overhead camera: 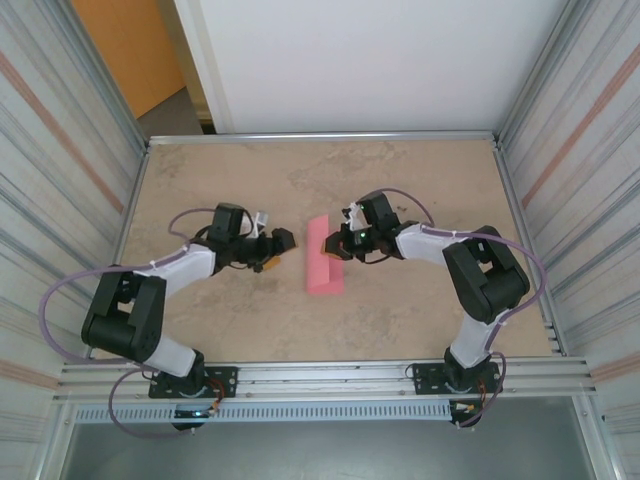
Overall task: Fold a paper plane with a square sheet of paper (pick it up from the middle)
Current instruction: First fold in half a square sheet of paper at the center of the table.
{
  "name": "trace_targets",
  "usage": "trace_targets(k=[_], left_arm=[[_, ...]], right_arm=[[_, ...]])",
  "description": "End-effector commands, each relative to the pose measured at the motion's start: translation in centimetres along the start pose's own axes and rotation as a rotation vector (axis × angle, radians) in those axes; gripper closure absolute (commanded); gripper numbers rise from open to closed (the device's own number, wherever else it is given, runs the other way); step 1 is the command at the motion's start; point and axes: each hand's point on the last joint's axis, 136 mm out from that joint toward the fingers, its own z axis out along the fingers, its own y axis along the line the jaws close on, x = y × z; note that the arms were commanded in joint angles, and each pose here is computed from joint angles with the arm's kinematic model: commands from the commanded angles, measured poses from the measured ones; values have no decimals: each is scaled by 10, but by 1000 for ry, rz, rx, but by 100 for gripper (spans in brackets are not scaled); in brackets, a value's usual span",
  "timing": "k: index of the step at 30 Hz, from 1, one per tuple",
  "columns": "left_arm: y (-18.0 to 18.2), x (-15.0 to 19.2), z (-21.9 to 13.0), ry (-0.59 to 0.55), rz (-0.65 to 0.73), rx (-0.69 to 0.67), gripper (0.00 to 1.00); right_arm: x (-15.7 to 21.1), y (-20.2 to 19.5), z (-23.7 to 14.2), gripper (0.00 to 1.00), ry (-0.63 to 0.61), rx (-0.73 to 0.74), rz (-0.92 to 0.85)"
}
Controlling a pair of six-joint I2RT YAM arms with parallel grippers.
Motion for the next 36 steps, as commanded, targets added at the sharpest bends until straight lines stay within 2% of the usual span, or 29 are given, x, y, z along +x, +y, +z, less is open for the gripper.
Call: trace_targets(k=[1, 11, 22, 30, 33, 36], left_arm=[[3, 3, 12, 18, 24, -67, 19], [-3, 16, 44, 118, 48, -120, 32], [-1, 13, 66, 172, 83, -225, 43], [22, 14, 74, 189, 7, -341, 58], [32, 17, 77, 199, -28, -382, 63], [48, 24, 77, 217, -55, -451, 66]], right_arm=[[-3, -10, 1, 99, -22, -10, 11], [-2, -45, 4, 97, 11, 77, 60], [-7, -46, 9, 94, 36, 59, 66], [-10, -49, 10, 92, 37, 61, 75], [-10, -50, 8, 86, 35, 70, 86], [-15, -48, -1, 67, 4, 94, 94]])
